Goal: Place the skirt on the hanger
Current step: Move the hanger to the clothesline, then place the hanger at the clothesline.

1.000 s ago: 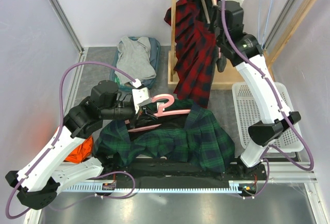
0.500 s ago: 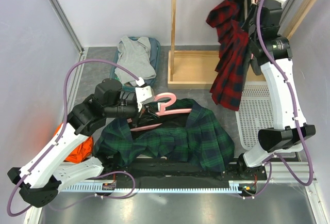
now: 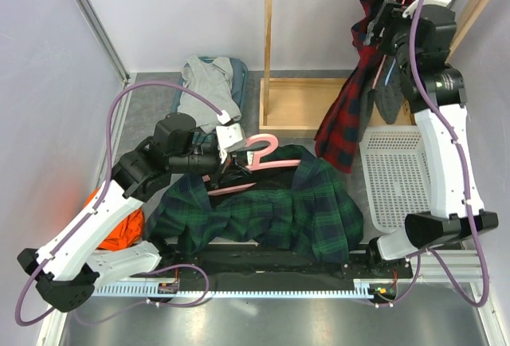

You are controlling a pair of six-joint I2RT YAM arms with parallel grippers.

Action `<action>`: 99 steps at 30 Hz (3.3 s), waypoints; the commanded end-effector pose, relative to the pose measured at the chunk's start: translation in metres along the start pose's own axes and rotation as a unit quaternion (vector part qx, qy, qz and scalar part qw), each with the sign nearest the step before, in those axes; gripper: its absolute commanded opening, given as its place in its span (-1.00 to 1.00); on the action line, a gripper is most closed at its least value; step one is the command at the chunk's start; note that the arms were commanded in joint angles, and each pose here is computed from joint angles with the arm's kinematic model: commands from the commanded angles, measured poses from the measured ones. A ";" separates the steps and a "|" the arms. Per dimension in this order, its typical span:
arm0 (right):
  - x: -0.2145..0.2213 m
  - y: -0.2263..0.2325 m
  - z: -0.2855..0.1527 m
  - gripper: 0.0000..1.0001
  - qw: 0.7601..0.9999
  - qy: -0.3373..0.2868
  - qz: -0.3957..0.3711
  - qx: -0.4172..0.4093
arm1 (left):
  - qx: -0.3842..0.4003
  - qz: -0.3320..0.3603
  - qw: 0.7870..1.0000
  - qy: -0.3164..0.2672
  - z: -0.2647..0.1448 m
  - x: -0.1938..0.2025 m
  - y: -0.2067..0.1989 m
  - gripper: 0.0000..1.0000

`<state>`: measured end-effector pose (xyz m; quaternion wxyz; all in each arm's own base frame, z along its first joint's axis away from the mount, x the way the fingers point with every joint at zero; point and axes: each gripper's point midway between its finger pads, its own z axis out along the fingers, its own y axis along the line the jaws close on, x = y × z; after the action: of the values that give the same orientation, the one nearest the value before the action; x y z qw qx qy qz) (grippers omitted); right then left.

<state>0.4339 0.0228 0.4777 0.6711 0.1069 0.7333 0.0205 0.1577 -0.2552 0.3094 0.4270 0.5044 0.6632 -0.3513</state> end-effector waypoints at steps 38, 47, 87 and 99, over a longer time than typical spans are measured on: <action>0.204 0.199 -0.279 0.58 0.722 0.165 -0.170 -0.650 | 0.017 0.050 0.996 -0.077 -0.040 -0.052 -0.025 -0.97; 0.218 0.194 -0.278 -0.01 0.708 0.178 -0.202 -0.653 | 0.046 0.050 0.996 -0.063 -0.040 -0.043 -0.036 -0.97; 0.113 0.154 -0.239 -1.00 0.876 0.012 -0.117 -0.468 | -0.461 -0.088 0.857 -0.211 -0.156 -0.094 0.103 0.99; 0.074 0.125 -0.251 -1.00 0.899 -0.011 -0.100 -0.427 | -0.464 -0.100 0.852 -0.220 -0.152 -0.096 0.108 0.99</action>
<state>0.2037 0.2040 0.3776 0.5769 -0.3135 0.7139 0.2432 0.2370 -0.1265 0.4430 0.6979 0.1209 0.6937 -0.1307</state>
